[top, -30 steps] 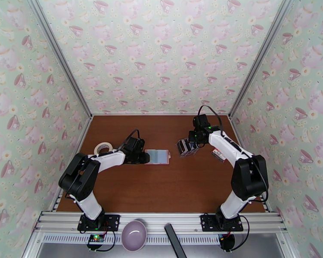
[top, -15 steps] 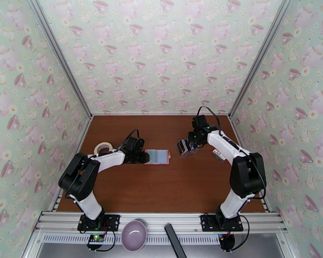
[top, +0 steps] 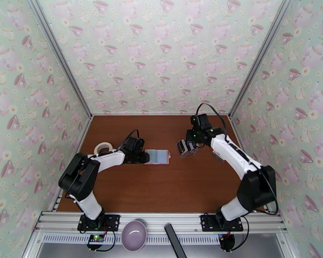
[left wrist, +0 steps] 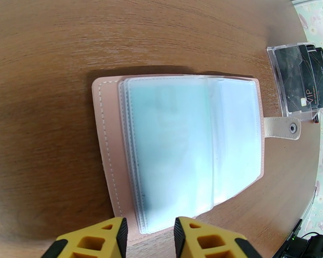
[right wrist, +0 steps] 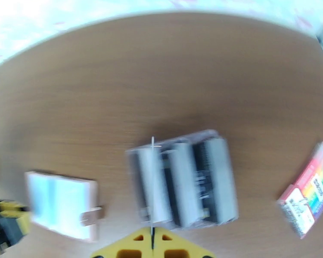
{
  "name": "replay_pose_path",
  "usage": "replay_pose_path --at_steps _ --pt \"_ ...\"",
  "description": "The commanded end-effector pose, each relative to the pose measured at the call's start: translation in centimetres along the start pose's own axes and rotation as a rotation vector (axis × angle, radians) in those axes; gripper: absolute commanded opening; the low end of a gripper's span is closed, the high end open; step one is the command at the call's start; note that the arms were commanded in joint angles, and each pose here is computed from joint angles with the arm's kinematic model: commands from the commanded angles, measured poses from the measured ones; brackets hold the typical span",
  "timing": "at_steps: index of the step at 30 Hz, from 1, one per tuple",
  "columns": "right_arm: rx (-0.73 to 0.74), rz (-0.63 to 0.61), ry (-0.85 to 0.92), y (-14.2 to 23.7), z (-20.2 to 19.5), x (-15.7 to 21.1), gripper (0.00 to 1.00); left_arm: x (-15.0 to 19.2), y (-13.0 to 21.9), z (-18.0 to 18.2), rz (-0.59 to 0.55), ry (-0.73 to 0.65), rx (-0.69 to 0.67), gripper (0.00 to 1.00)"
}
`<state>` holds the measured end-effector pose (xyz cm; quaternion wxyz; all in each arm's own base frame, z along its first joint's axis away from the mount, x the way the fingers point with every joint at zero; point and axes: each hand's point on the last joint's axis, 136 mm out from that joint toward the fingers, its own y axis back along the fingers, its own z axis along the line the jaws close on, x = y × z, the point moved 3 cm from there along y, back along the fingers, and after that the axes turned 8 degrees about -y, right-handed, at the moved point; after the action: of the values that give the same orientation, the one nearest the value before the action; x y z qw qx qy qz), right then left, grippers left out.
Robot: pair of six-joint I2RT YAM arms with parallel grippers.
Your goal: Put the credit cards into the card holder
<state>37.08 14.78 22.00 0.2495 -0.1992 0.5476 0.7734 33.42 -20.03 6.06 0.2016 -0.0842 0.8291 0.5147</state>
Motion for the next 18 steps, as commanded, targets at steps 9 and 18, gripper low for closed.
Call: replay_pose_path --at_steps 9,18 --pt "-0.488 0.063 -0.217 -3.5 7.8 5.7 0.02 -1.0 1.5 -0.3 -0.049 -0.015 0.032 0.35" --pt "-0.56 0.079 -0.292 -7.6 10.9 9.2 0.0 -1.5 0.7 -0.1 -0.034 -0.036 0.035 0.34"
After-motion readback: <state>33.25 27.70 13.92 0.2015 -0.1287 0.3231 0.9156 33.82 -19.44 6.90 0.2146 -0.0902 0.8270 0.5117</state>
